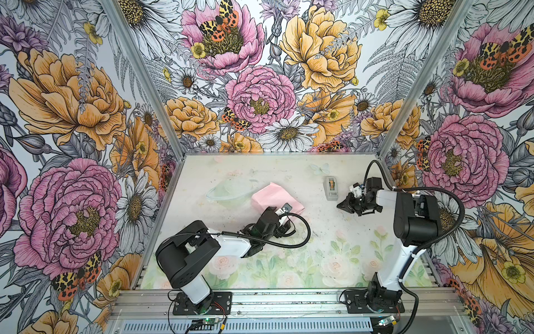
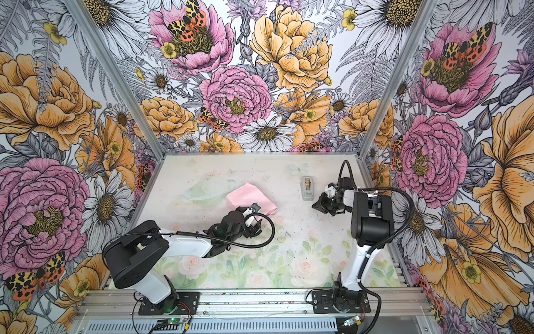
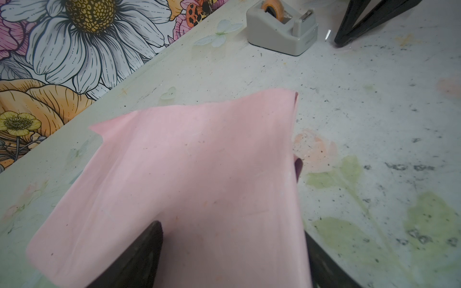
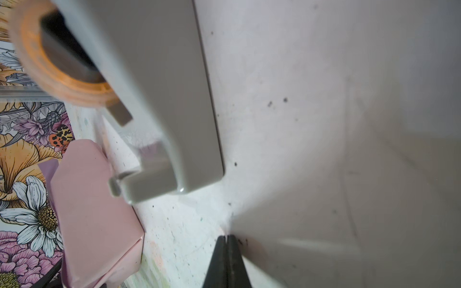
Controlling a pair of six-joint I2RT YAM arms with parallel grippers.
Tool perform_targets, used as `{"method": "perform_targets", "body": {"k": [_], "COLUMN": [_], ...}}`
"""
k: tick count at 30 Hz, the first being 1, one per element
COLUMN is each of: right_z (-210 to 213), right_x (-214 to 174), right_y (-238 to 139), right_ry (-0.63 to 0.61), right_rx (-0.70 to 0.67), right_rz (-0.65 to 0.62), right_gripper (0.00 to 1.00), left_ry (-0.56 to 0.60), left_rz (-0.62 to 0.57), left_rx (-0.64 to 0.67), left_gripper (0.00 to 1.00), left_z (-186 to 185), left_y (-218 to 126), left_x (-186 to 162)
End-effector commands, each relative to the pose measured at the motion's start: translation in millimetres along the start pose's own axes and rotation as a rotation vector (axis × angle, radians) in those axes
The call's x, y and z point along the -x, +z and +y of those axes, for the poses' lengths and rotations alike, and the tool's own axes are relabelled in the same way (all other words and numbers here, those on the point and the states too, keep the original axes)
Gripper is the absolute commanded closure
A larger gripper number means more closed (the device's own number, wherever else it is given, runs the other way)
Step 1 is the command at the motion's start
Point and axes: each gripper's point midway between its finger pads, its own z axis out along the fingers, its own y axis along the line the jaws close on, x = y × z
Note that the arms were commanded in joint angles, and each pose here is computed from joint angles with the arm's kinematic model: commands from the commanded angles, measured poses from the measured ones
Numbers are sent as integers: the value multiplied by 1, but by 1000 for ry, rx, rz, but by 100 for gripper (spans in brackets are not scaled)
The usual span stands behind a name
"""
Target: Wrap the gift box in paper
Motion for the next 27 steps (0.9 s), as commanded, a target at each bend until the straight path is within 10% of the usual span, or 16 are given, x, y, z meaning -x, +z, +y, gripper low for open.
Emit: {"method": "perform_targets", "body": {"k": [1, 13, 27], "right_z": [42, 163, 193], "right_x": [7, -92, -166], "right_y": [-25, -26, 16], "right_ry": [-127, -552, -715], "right_rx": [117, 398, 503], "right_rz": [-89, -70, 100], "right_gripper": [100, 100, 100], "left_ry": [-6, -8, -4], "left_rz": [51, 49, 48], "left_rx": [-14, -12, -14], "left_gripper": [22, 22, 22], "left_z": [-1, -1, -2], "left_y": [0, -1, -3], "left_x": [-14, -13, -13]}}
